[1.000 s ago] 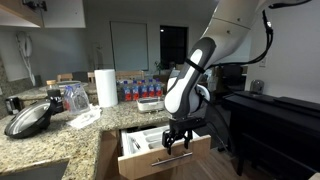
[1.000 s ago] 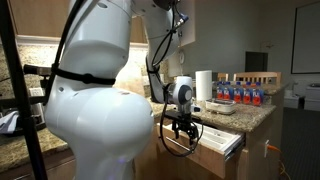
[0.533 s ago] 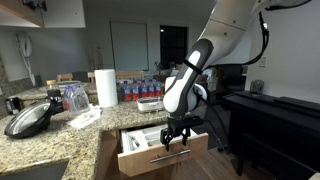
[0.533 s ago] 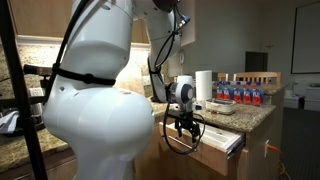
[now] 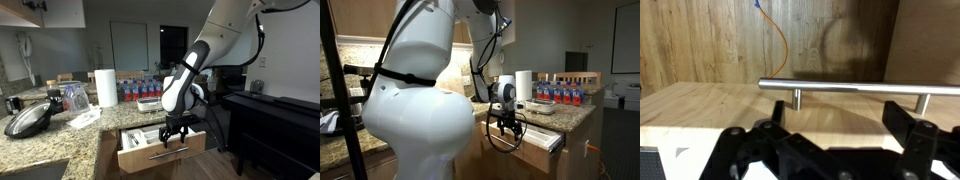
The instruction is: Close the top drawer of the bottom cabinet.
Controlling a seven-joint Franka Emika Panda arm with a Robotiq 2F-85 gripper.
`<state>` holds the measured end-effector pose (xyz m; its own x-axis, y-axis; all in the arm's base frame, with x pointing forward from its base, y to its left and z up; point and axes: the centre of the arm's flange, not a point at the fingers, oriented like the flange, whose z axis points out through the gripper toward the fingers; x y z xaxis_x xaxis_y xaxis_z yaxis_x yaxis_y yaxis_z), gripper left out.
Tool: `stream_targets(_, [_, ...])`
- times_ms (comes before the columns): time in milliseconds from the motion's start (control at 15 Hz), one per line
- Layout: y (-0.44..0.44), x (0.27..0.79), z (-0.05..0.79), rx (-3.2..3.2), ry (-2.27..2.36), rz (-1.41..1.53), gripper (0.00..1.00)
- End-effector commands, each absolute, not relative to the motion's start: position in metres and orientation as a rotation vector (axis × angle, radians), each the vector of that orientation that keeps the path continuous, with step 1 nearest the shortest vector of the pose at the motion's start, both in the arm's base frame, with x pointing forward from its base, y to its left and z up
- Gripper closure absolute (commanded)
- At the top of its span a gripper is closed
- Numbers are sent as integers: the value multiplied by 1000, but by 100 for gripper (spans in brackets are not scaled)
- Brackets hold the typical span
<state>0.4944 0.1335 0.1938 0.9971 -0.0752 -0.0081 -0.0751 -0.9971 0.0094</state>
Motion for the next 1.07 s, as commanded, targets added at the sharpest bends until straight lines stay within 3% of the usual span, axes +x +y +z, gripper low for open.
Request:
stream_targets(0, [137, 508, 184, 3104, -154, 24, 0])
stream_targets(1000, [129, 530, 178, 3057, -281, 200, 0])
